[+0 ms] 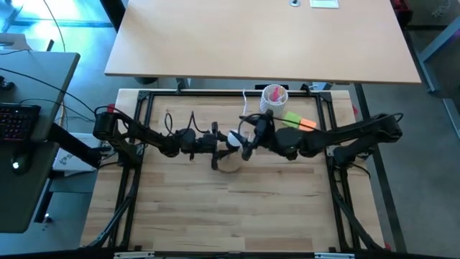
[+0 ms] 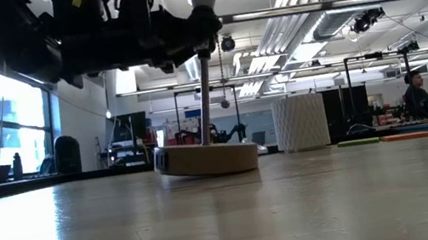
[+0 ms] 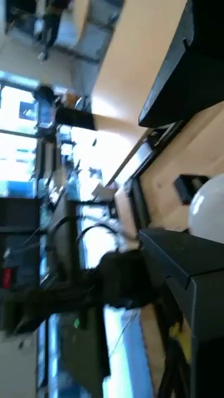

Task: Screw lightbulb
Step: Insert the white lightbulb into the desk lamp

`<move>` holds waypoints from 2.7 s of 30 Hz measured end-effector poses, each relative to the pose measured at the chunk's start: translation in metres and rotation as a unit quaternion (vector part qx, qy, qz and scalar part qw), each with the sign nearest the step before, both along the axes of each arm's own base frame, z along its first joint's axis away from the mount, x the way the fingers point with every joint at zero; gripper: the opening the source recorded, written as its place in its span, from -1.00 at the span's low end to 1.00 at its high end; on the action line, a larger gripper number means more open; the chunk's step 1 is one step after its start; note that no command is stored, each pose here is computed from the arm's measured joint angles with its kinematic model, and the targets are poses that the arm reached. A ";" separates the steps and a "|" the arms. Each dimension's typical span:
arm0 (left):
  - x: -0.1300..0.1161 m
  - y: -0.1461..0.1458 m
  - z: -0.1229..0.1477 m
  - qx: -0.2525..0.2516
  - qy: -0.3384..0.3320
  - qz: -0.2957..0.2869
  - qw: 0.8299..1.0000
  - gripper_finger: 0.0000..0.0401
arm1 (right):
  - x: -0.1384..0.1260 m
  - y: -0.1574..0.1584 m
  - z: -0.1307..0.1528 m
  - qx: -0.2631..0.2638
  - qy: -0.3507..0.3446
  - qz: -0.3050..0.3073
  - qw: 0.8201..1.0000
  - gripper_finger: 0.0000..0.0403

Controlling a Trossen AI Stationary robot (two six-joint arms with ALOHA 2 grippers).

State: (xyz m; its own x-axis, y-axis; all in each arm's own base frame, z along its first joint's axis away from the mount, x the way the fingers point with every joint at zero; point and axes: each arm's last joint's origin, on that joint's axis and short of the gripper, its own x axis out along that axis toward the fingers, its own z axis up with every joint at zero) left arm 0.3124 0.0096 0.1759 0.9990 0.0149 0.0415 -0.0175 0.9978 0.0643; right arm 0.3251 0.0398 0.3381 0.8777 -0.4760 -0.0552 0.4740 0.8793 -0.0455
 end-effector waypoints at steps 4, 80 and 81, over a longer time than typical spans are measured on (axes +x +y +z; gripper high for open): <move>0.000 -0.001 -0.001 -0.002 0.006 -0.037 0.999 -0.15 | -0.013 0.007 0.012 -0.044 0.020 0.060 0.997 0.38; -0.002 -0.003 -0.001 0.009 0.004 -0.189 0.982 -0.15 | 0.029 0.049 -0.045 -0.027 0.045 0.098 0.994 0.42; -0.002 -0.003 -0.001 0.009 0.003 -0.175 0.985 -0.15 | 0.028 0.050 -0.046 -0.024 0.044 0.077 0.996 0.42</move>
